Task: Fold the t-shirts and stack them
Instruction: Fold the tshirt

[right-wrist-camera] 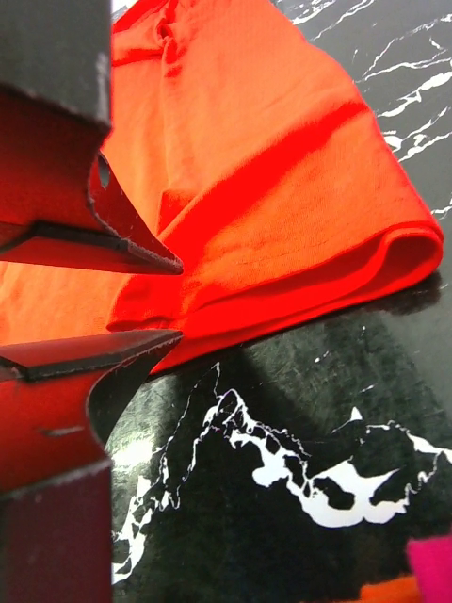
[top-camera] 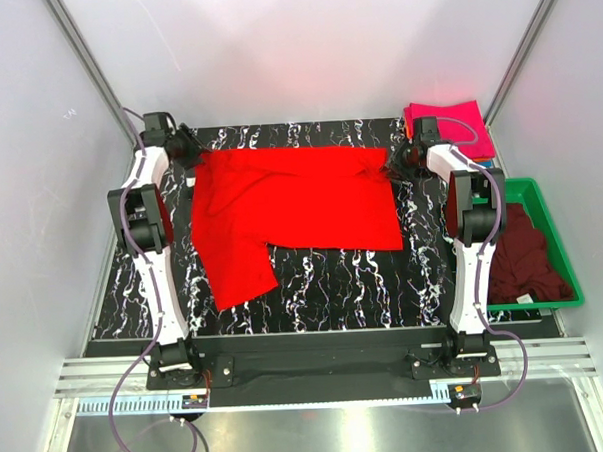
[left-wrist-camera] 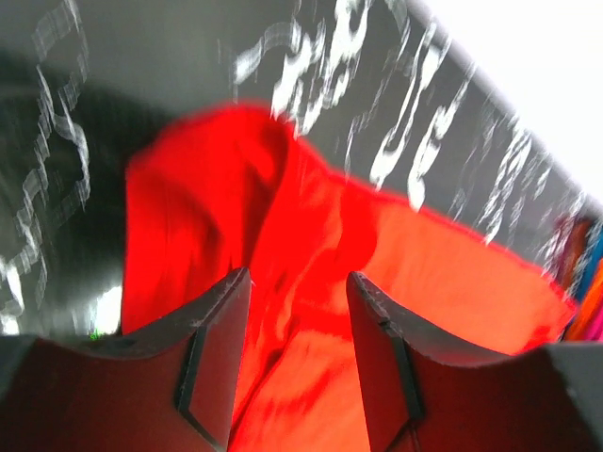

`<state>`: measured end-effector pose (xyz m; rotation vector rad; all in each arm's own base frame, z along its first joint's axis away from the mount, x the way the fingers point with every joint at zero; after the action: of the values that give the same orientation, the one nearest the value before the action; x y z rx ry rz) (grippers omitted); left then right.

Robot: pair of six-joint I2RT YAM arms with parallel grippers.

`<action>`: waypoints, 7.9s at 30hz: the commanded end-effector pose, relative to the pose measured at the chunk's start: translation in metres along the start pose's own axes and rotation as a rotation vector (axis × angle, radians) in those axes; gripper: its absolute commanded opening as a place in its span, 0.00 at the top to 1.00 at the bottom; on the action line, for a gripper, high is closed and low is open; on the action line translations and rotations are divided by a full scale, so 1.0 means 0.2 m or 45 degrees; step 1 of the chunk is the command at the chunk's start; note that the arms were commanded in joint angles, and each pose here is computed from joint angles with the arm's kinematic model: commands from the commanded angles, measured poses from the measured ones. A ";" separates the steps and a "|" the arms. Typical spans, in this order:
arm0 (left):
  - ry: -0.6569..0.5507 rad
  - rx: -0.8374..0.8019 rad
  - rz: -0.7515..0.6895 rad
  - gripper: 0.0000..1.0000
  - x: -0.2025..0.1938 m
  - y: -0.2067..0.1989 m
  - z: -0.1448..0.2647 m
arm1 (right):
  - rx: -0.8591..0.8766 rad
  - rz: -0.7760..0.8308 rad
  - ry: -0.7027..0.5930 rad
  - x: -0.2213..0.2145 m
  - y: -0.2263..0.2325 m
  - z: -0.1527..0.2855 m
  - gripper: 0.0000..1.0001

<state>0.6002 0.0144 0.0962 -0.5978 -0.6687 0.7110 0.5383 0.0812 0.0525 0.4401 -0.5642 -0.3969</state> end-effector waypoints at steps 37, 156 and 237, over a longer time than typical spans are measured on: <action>0.247 0.482 -0.437 0.47 -0.61 0.24 0.47 | 0.020 -0.032 -0.019 0.02 0.12 0.14 0.58; 0.216 0.698 -0.532 1.00 -0.49 0.33 0.40 | 0.053 0.143 0.039 0.03 -0.03 0.02 0.69; 0.314 0.673 -0.396 0.60 -0.60 0.35 0.22 | 0.113 1.132 -0.073 -0.02 0.27 0.12 0.57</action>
<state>0.4682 -0.0245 0.0498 -0.0903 -0.3227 0.4720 0.5291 0.1078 0.0599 0.2399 -0.6785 0.3599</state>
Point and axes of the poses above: each gripper's point midway between its finger pads, its own z axis back along the fingers, its own y axis along the line the jaws close on, x = y × z, the point moved 3 cm from there along z, back along the fingers, and after that the axes turned 9 degrees about z, right-handed, at the moved point
